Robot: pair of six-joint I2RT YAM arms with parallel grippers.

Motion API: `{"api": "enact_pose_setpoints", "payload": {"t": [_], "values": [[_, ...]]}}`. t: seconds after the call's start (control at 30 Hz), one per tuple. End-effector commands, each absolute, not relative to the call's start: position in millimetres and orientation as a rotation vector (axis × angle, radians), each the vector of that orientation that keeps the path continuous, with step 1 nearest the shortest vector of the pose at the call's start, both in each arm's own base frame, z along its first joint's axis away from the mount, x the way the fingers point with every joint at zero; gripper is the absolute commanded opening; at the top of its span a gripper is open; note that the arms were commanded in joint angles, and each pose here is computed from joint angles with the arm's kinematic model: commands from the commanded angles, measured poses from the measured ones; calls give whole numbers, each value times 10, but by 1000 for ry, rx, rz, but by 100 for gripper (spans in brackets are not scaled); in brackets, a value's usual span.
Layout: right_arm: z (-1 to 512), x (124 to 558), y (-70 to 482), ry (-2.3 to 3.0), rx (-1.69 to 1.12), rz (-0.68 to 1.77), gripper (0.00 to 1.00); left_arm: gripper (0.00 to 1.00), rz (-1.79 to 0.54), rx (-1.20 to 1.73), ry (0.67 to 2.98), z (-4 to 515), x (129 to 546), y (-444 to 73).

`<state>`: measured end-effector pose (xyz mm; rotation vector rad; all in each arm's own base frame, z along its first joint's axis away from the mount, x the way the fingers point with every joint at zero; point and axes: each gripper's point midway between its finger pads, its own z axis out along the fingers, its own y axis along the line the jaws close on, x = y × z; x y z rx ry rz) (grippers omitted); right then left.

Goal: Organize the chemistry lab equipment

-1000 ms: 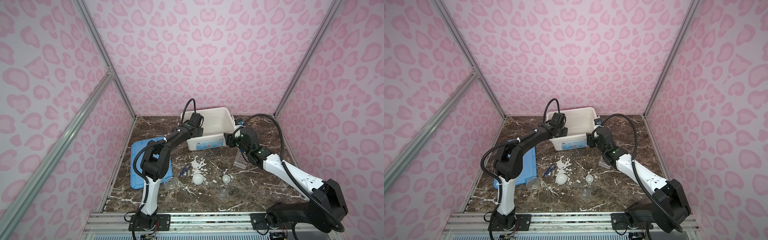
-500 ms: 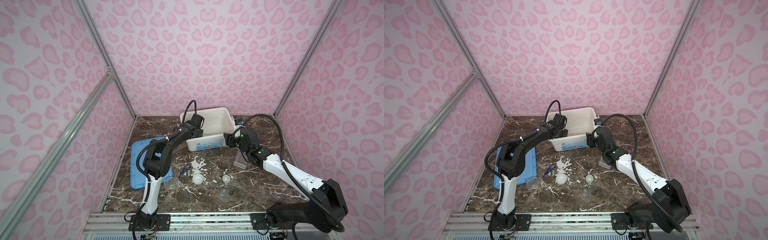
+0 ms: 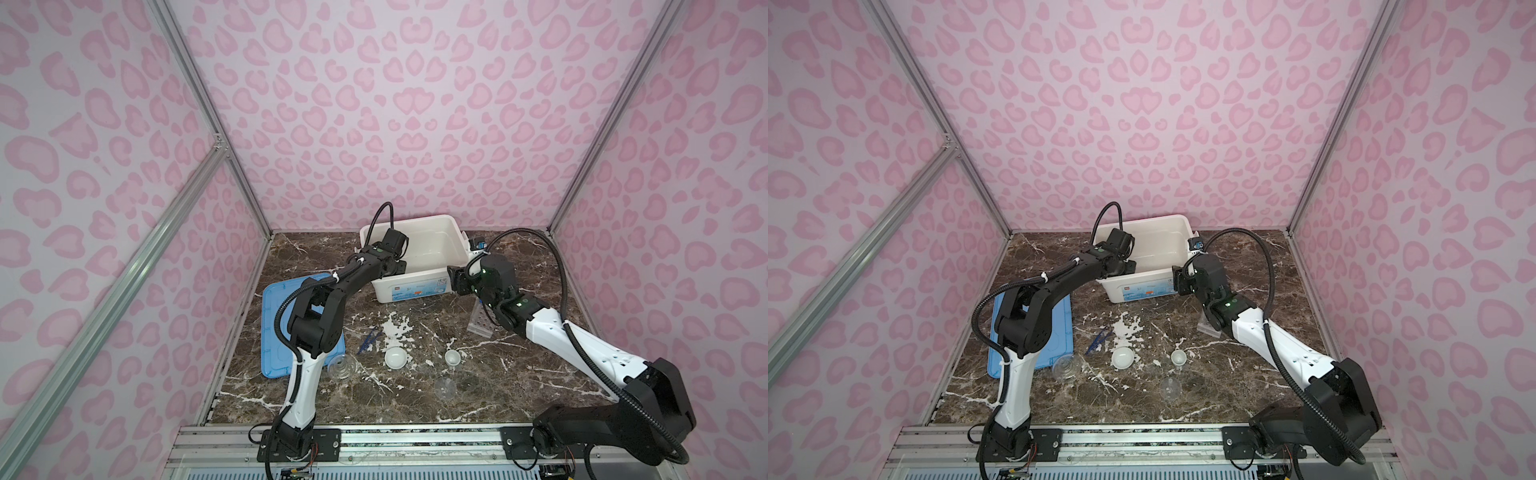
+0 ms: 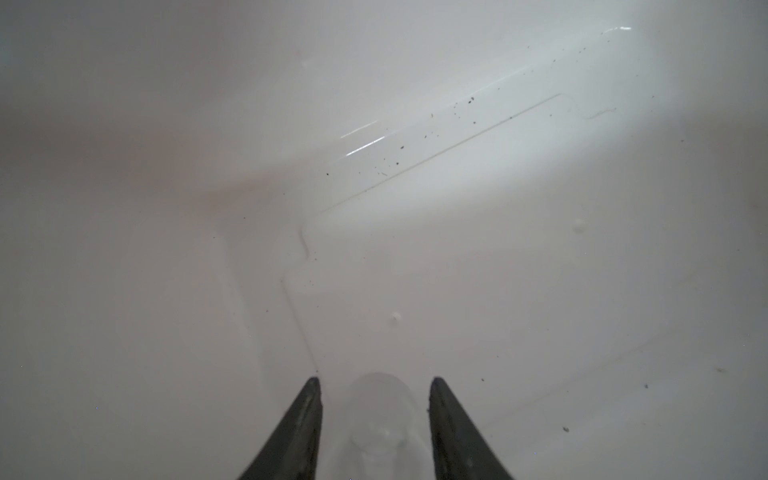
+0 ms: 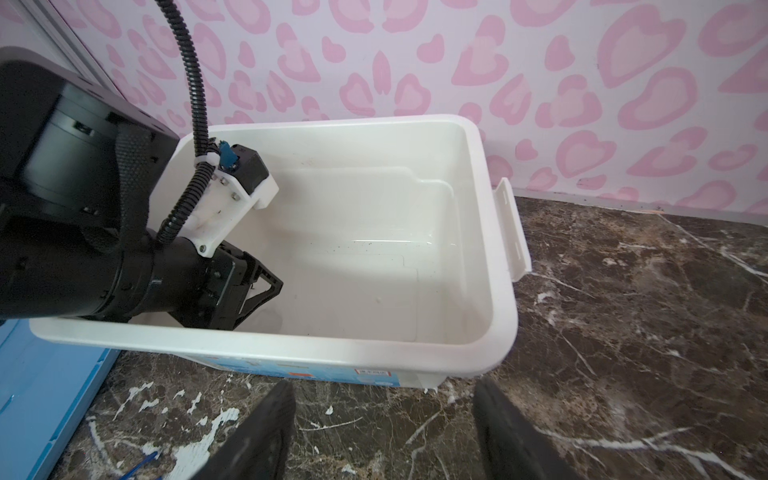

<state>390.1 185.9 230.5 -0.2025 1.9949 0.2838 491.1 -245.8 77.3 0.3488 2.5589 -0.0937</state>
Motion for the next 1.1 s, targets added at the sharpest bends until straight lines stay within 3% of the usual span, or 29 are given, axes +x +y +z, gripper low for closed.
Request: {"api": "enact_pose_setpoints", "payload": {"t": [0.0, 0.4, 0.8, 0.9, 1.07], "values": [[2319, 3926, 1863, 1985, -192, 288, 70, 50, -90, 362, 2563, 801, 4892, -2446], [2358, 3927, 1863, 1979, -189, 287, 70, 62, -132, 353, 2522, 1059, 4893, -2477], [2459, 3925, 1848, 1979, -205, 270, 71, 85, -200, 313, 2415, 1686, 4842, -2476], [2496, 3920, 1828, 1976, -204, 265, 74, 99, -214, 306, 2386, 1853, 4776, -2449], [2564, 3901, 1827, 1962, -235, 262, 78, 98, -191, 291, 2340, 2061, 4635, -2350]]}}
